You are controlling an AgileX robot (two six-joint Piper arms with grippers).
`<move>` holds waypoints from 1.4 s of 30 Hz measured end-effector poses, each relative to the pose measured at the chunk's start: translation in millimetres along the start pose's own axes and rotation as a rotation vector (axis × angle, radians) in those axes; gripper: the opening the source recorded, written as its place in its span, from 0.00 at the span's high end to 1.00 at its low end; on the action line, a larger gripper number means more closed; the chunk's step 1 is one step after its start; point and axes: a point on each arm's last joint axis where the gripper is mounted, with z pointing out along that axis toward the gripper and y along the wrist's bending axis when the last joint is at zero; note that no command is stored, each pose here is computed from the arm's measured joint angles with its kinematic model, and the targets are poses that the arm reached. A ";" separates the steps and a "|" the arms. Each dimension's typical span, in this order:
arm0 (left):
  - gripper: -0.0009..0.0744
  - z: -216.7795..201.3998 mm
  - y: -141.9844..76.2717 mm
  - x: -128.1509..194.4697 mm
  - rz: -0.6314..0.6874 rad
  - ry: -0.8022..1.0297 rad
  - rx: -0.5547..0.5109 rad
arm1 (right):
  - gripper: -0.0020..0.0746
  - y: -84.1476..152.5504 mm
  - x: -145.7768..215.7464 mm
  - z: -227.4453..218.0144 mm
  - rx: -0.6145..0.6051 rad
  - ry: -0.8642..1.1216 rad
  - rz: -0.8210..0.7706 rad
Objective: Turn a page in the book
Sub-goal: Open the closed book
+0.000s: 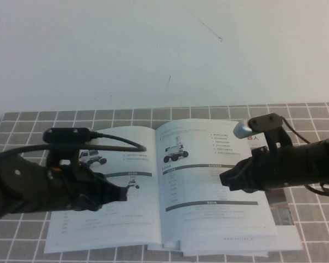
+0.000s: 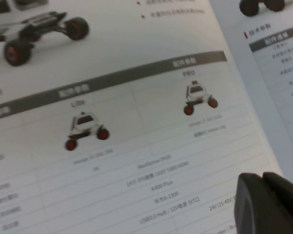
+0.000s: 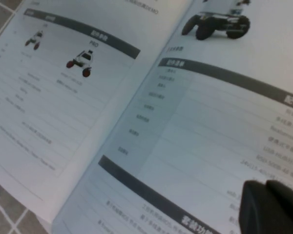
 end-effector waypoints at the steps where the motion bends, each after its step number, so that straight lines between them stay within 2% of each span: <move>1: 0.99 6.3 -3.8 2.9 0.010 0.013 0.004 | 0.98 0.1 0.8 4.2 0.004 0.007 -0.001; 11: 0.99 52.1 -25.7 31.1 0.107 0.135 0.012 | 0.98 -9.7 18.9 23.5 0.038 0.112 0.021; 22: 0.99 56.2 -37.6 38.0 0.090 0.173 0.049 | 0.98 -4.3 32.0 19.7 -0.006 0.287 0.086; 30: 0.99 55.5 -39.8 41.0 0.064 0.206 0.072 | 0.98 1.6 33.8 6.3 -0.010 0.372 0.052; 36: 0.99 43.6 -45.0 34.6 0.060 0.173 0.103 | 0.98 17.2 10.0 -27.3 0.022 0.259 -0.025; 42: 0.99 18.5 -50.0 16.5 0.072 0.032 0.108 | 0.98 26.2 -8.5 -51.5 0.076 0.128 -0.071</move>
